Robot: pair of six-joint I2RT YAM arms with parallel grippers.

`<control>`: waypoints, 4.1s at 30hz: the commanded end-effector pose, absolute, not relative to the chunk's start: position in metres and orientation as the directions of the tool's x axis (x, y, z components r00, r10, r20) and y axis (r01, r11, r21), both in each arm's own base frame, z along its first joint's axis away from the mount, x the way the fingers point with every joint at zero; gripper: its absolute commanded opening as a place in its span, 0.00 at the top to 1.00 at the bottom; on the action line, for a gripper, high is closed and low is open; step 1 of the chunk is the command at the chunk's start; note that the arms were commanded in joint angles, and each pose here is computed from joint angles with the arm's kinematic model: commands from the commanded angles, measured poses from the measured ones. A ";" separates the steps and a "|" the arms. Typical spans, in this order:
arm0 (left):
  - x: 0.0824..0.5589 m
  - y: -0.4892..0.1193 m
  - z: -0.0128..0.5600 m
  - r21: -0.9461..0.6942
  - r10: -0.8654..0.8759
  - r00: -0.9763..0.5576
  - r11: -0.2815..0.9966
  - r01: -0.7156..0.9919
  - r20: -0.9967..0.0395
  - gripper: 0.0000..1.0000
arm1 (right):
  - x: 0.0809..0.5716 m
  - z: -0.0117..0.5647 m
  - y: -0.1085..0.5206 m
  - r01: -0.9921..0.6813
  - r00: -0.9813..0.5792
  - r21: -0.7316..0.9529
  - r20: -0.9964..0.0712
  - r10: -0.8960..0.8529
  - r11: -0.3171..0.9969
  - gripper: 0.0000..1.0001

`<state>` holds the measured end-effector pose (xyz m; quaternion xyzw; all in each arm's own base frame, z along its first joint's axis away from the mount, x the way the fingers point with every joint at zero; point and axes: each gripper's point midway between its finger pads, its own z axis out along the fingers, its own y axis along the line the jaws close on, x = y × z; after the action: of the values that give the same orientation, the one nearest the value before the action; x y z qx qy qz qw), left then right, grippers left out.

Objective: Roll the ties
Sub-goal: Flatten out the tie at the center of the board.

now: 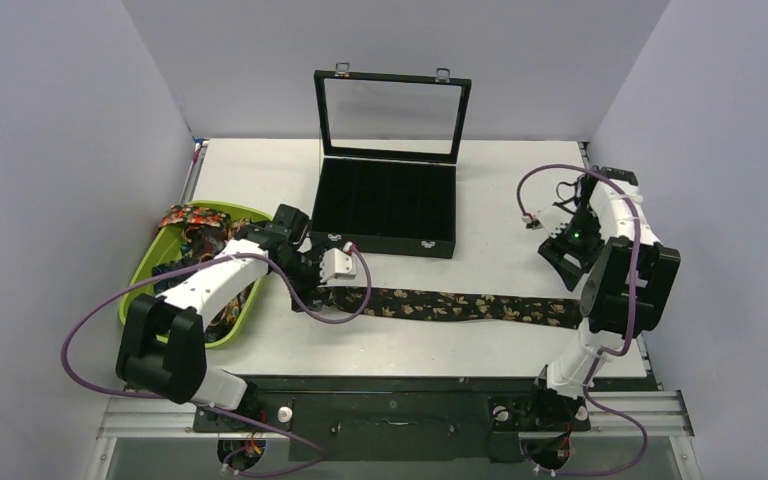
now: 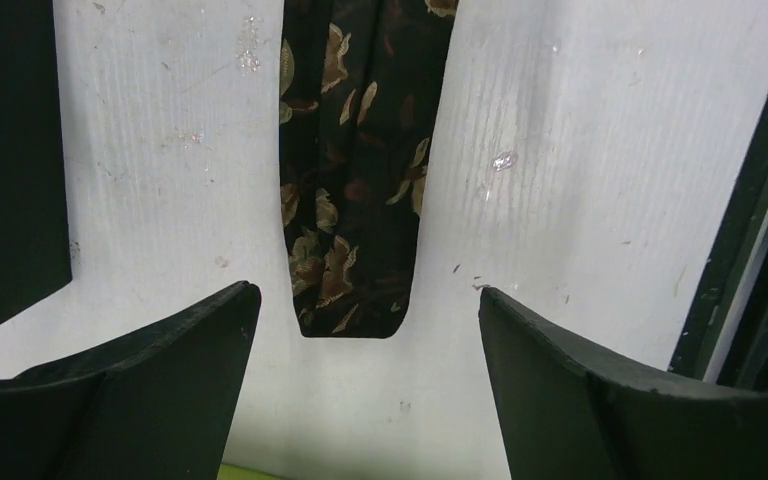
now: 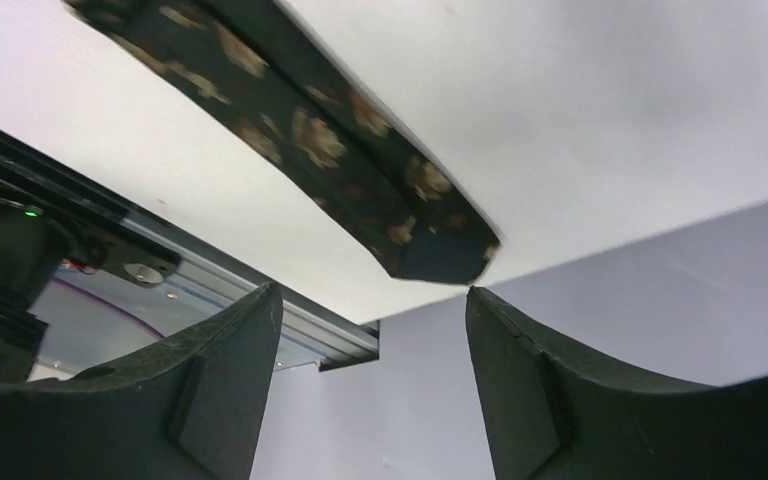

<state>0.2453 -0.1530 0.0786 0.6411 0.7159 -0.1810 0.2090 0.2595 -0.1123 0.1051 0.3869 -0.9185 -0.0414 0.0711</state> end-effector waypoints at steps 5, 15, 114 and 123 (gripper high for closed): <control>0.278 -0.148 0.064 0.163 0.877 0.091 -0.014 0.986 -0.471 0.21 | 0.250 0.081 -0.049 -0.701 -0.699 0.169 0.028 -0.715 0.692 0.37; 0.291 -0.197 0.032 0.182 0.878 0.200 -0.132 0.974 -0.435 0.03 | 0.240 0.047 -0.056 -0.704 -0.682 0.172 0.111 -0.723 0.690 0.40; 0.307 -0.239 0.166 0.020 0.470 -0.254 0.503 0.864 -0.845 0.03 | 0.241 0.033 -0.088 -0.757 -0.633 0.023 0.222 -0.742 0.653 0.64; 0.268 -0.207 0.143 0.066 0.520 -0.251 0.517 0.854 -0.817 0.03 | 0.265 0.039 -0.156 -0.690 -0.705 -0.067 0.288 -0.649 0.720 0.68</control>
<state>0.2748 -0.2089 0.1570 0.4390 0.7569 -0.2030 0.4395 0.2451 -0.1148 0.0193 0.3766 -0.9162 0.0237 0.1352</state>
